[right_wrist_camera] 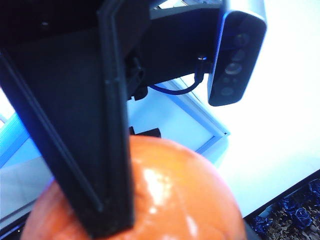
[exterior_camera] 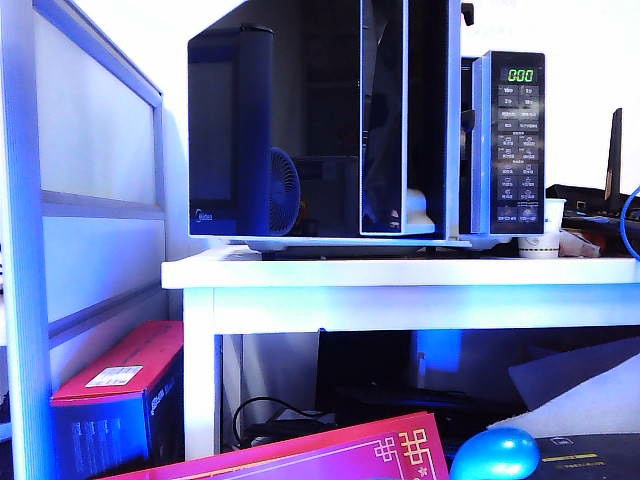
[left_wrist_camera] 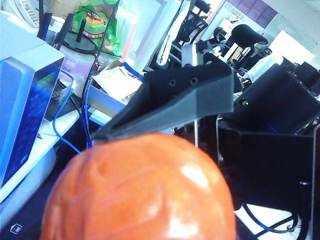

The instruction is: Open the microwave door, place the orange inside the microwave, then close the microwave door.

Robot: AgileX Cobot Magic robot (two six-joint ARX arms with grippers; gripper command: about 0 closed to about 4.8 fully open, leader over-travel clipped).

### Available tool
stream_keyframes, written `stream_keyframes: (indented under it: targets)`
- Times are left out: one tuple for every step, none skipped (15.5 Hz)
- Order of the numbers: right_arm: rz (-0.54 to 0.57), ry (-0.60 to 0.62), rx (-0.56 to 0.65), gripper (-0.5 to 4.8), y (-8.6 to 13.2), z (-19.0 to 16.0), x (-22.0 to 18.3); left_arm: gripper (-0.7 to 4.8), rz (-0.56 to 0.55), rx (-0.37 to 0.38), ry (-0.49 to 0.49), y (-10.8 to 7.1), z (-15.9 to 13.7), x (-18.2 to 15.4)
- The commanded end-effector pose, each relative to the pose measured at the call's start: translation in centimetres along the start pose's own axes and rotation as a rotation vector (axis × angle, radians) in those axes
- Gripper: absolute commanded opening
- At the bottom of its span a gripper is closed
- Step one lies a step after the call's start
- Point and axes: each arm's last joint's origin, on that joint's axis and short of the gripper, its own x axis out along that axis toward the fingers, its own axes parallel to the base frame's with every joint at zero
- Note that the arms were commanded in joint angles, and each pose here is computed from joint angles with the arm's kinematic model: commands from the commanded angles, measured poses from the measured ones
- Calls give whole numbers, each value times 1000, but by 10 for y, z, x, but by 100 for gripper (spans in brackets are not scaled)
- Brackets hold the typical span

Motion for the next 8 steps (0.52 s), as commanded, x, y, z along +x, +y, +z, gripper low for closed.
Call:
stream_keyframes:
  targets:
    - [-58,-6,-36,211,-7,8,-2,479,-31,-28,36,1,-5,4]
    - [-58,-6,-36,210,-7,8,-2,479,-28,-27,35,1,-5,4]
    - [-58,-7,-36,210,-7,8,-2,479,-26,-23,34,1,-5,4]
    - [-59,-7,-37,210,-7,8,-2,479,-14,-18,31,2,-5,4]
    - [-62,-3,-33,210,-7,8,-2,479,-1,-6,28,2,-5,4]
    - [-78,9,-9,210,-8,7,-2,479,25,5,21,3,-5,3]
    - [-100,30,8,211,-8,6,-3,479,55,27,14,4,-5,3]
    - [-130,58,12,211,-9,5,-3,479,75,34,10,6,-4,1]
